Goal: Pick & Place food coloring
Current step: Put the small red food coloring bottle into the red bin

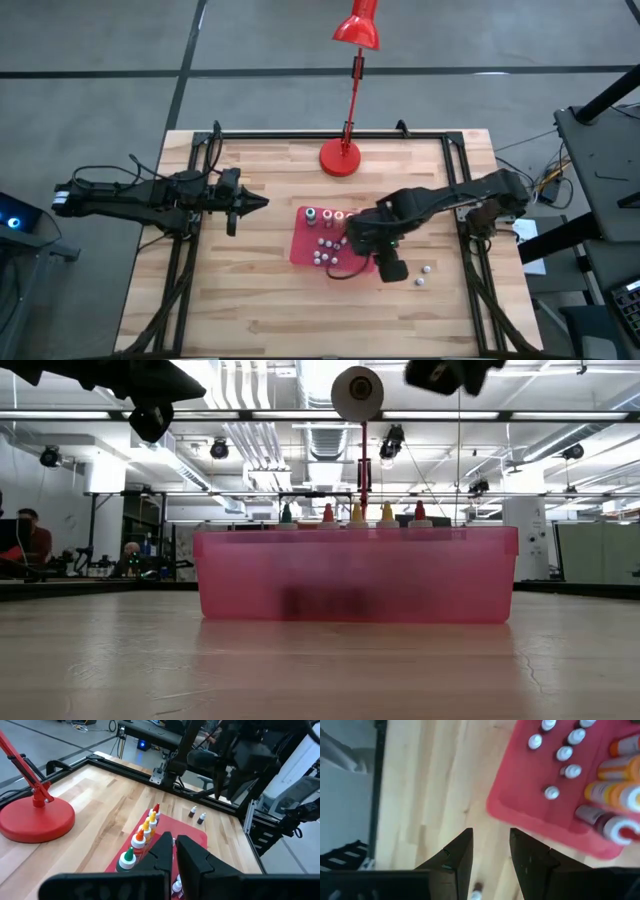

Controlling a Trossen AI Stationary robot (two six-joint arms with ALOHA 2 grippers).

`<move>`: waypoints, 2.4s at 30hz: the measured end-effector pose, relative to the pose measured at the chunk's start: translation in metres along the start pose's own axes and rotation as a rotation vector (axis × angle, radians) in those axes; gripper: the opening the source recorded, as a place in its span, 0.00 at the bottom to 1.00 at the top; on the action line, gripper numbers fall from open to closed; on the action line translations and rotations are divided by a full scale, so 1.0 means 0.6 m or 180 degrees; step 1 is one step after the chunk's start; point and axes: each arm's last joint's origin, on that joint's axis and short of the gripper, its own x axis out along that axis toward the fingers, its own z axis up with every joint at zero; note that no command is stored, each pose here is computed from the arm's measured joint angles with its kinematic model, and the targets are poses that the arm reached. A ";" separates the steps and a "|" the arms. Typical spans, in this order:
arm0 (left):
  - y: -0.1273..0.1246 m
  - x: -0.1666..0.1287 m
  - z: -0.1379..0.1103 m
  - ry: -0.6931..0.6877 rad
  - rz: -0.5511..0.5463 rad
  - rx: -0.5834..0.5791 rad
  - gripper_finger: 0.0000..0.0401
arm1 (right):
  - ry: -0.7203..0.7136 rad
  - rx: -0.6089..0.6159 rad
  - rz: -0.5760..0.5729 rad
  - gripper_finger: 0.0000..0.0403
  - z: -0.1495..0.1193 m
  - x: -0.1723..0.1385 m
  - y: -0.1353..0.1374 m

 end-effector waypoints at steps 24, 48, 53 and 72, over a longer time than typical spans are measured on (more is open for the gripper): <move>0.000 0.000 0.000 -0.0001 -0.0002 0.0022 0.00 | -0.0074 0.0470 0.0125 0.28 -0.192 -0.036 0.045; 0.000 0.000 0.000 -0.0001 -0.0002 0.0006 0.00 | 0.0227 -0.0313 -0.0058 0.36 -0.220 0.020 0.074; 0.000 0.000 0.000 -0.0002 -0.0002 0.0004 0.00 | 0.0174 -0.0413 -0.0012 0.41 -0.231 0.014 0.088; 0.000 0.001 0.000 0.0006 0.0002 -0.0108 0.00 | 0.0267 -0.0550 -0.0078 0.52 -0.292 0.134 0.087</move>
